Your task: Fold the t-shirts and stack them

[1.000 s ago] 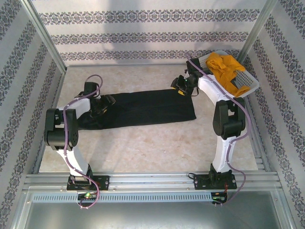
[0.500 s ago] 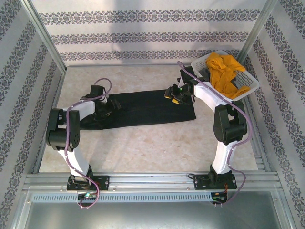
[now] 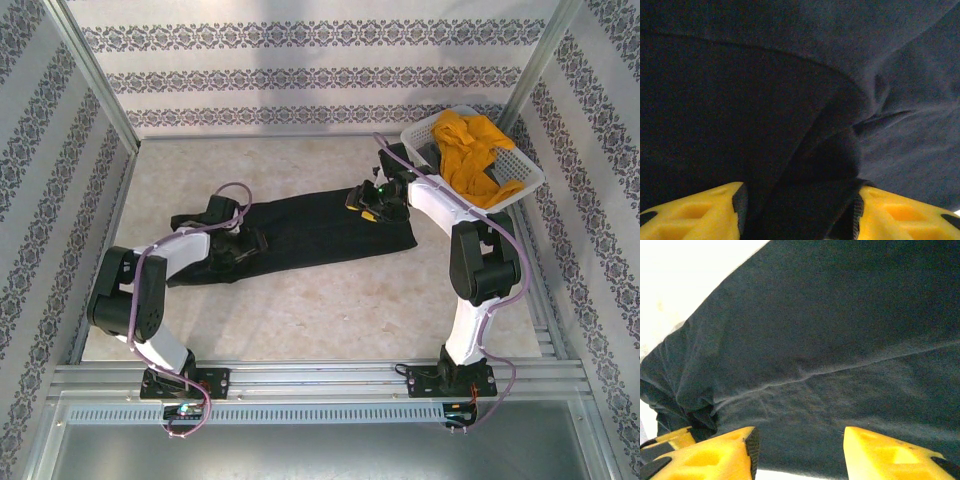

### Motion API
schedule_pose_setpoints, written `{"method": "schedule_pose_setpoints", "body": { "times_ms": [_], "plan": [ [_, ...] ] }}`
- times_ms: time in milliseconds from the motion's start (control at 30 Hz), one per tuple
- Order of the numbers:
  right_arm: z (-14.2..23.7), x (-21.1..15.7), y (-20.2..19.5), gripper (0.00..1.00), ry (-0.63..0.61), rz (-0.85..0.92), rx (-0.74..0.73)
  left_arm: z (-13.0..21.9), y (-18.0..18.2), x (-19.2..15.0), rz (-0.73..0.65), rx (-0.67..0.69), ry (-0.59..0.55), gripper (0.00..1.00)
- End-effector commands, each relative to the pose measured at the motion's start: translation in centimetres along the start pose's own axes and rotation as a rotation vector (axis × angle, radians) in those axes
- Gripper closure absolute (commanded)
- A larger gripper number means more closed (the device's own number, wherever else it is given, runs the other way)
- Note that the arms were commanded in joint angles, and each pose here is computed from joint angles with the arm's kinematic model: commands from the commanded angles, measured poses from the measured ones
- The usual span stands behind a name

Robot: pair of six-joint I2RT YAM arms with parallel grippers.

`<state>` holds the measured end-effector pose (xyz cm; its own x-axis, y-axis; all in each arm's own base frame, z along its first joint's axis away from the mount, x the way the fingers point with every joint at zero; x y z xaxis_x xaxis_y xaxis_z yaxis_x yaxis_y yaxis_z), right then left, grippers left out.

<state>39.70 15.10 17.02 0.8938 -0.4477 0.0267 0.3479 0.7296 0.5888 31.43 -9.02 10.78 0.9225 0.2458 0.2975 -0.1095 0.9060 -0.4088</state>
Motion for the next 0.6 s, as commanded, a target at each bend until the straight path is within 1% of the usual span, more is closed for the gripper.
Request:
{"method": "schedule_pose_setpoints", "body": {
  "times_ms": [0, 67, 167, 233, 367, 433, 500, 567],
  "plan": [
    [1.2, -0.4, 0.7, 0.51, -0.013, 0.018, 0.044, 1.4, 0.2, -1.3, 0.010, 0.115, 0.004, 0.41],
    [1.0, -0.5, 0.6, 0.51, -0.008, 0.019, 0.045, 2.4, 0.3, -1.2, -0.005, 0.194, -0.006, 0.37],
    [1.0, -0.6, 0.6, 0.51, -0.004, 0.020, 0.047, 4.1, 0.1, -0.8, -0.053, 0.306, -0.035, 0.36],
    [0.9, -0.7, 0.5, 0.51, 0.000, 0.022, 0.047, 4.9, -0.8, -0.5, -0.089, 0.304, -0.063, 0.36],
    [0.9, -0.9, 0.4, 0.51, 0.002, 0.020, 0.044, 5.3, -3.7, -0.2, -0.206, 0.204, -0.082, 0.41],
    [0.9, -1.0, 0.2, 0.51, 0.003, 0.018, 0.040, 4.8, -4.5, -0.3, -0.249, 0.197, -0.061, 0.43],
    [1.0, -1.1, 0.1, 0.51, 0.003, 0.016, 0.043, 3.8, -4.4, -0.3, -0.270, 0.213, -0.029, 0.42],
    [1.1, -1.3, 0.1, 0.51, 0.002, 0.015, 0.047, 3.1, -4.6, 0.0, -0.292, 0.215, -0.023, 0.41]
  ]
}}
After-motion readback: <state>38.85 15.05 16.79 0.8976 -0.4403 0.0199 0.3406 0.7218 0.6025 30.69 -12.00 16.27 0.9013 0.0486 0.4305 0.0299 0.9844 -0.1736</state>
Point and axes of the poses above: each hand's point on the last joint's axis, 136 mm out from that joint toward the fingers, its own z axis back along the fingers, its own y axis along the line the jaws close on, x = y × z, the point moved 8 cm from there along z, back along the fingers, and after that the axes turned 9 degrees about -z, right-handed, at the moved point
